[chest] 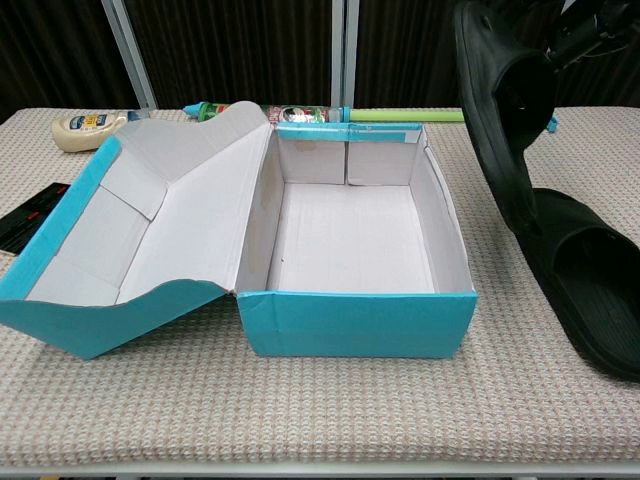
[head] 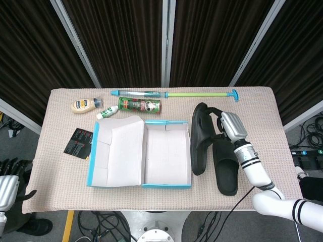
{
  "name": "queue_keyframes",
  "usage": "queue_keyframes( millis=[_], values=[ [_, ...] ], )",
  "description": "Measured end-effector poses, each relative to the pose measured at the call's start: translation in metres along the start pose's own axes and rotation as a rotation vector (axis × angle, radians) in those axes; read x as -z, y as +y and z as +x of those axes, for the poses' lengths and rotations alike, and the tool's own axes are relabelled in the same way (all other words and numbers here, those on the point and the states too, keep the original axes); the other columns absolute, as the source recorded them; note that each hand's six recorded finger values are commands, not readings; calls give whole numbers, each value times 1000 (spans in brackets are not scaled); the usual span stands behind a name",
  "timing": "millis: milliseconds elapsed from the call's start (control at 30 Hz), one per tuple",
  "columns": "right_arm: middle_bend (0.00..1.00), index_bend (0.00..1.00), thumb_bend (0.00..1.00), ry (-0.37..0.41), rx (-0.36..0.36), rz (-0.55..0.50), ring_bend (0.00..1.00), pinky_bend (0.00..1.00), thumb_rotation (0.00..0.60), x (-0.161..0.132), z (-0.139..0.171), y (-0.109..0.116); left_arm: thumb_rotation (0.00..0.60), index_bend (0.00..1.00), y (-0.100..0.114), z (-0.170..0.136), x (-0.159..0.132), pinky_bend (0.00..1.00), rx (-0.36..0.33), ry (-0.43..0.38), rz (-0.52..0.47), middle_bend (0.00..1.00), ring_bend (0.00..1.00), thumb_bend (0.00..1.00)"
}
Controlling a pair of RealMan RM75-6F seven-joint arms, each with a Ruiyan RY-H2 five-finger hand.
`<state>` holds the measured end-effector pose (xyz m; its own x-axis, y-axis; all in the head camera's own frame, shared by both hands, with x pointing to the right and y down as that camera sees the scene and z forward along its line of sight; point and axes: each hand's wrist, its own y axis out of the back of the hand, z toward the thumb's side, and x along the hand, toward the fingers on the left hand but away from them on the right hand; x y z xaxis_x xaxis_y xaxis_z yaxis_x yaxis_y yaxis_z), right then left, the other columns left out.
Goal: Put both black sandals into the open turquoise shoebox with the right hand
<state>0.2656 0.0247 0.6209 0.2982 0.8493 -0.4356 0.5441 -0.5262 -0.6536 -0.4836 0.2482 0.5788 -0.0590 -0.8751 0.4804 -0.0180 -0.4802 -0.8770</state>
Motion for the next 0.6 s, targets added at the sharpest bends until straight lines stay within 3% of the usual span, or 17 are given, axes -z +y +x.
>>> queue_keyframes(
  millis=[133, 300, 400, 600],
  values=[
    [438, 506, 151, 71, -39, -164, 729, 791, 600, -16, -2, -8, 600, 185, 0, -3, 3, 68, 2, 9, -5, 173, 91, 26],
    [426, 507, 161, 128, -121, -261, 484, 600, 600, -38, -12, -35, 600, 185, -1, -5, 6, 68, 3, 18, -16, 173, 91, 25],
    [424, 507, 162, 147, -154, -287, 370, 556, 600, -49, -18, -50, 600, 185, -2, -7, 8, 67, 5, 24, -20, 173, 92, 25],
    [418, 507, 169, 163, -173, -326, 351, 550, 600, -59, -23, -67, 600, 185, -4, -7, 9, 68, 7, 21, -25, 173, 91, 25]
  ],
)
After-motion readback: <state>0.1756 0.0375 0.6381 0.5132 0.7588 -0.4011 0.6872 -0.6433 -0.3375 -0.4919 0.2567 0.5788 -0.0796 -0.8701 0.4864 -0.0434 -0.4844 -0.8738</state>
